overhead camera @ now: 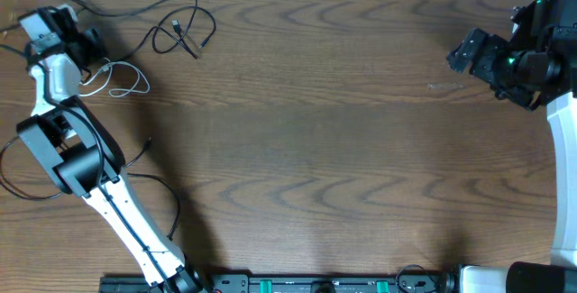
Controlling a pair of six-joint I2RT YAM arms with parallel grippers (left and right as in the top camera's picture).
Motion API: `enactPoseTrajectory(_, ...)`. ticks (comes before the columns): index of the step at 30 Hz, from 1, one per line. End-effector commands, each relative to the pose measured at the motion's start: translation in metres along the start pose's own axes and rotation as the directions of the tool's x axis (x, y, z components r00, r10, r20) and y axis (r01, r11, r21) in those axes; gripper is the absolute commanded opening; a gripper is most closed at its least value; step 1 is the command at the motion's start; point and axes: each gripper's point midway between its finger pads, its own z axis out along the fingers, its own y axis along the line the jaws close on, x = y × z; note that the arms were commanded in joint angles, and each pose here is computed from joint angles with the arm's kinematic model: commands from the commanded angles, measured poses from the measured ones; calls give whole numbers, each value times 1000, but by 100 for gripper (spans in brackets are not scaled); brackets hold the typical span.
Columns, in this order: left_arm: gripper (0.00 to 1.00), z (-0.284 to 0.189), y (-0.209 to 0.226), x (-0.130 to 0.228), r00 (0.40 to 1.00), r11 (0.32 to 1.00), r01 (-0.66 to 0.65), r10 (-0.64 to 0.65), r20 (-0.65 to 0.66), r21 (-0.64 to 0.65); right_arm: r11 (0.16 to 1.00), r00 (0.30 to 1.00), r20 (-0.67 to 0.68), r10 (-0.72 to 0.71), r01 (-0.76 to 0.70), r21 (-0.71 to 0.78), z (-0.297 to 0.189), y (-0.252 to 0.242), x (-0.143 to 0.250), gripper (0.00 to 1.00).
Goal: Untangle cables
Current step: 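Lower the black cable near the white coil and open the left gripper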
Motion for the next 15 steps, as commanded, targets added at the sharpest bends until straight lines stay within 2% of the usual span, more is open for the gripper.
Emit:
enactPoseTrajectory(1,32,5,3,4,999,999,41,-41,0,7,1000,1000,2,-7,7,6,0,-2,-1,99)
enactPoseTrajectory(3,20,2,6,-3,993,993,119,-119,18,6,1000,1000,2,-7,7,6,0,-2,-1,99)
enactPoseTrajectory(5,10,-2,10,-13,967,967,253,-253,41,12,1000,1000,2,-7,7,6,0,-2,-1,99)
enactPoseTrajectory(8,8,-13,0,-36,902,897,417,-428,50,149,1000,1000,2,-7,7,6,0,-2,-1,99)
enactPoseTrajectory(10,7,-22,-15,-55,857,825,484,-514,34,293,1000,1000,2,-7,7,6,0,-2,-1,99)
enactPoseTrajectory(12,7,-33,-26,-77,787,717,558,-616,6,417,1000,1000,2,-7,7,6,0,-2,-1,99)
enactPoseTrajectory(15,7,-44,-33,-100,672,566,652,-740,-38,504,1000,1000,2,-7,7,6,0,-2,-1,99)
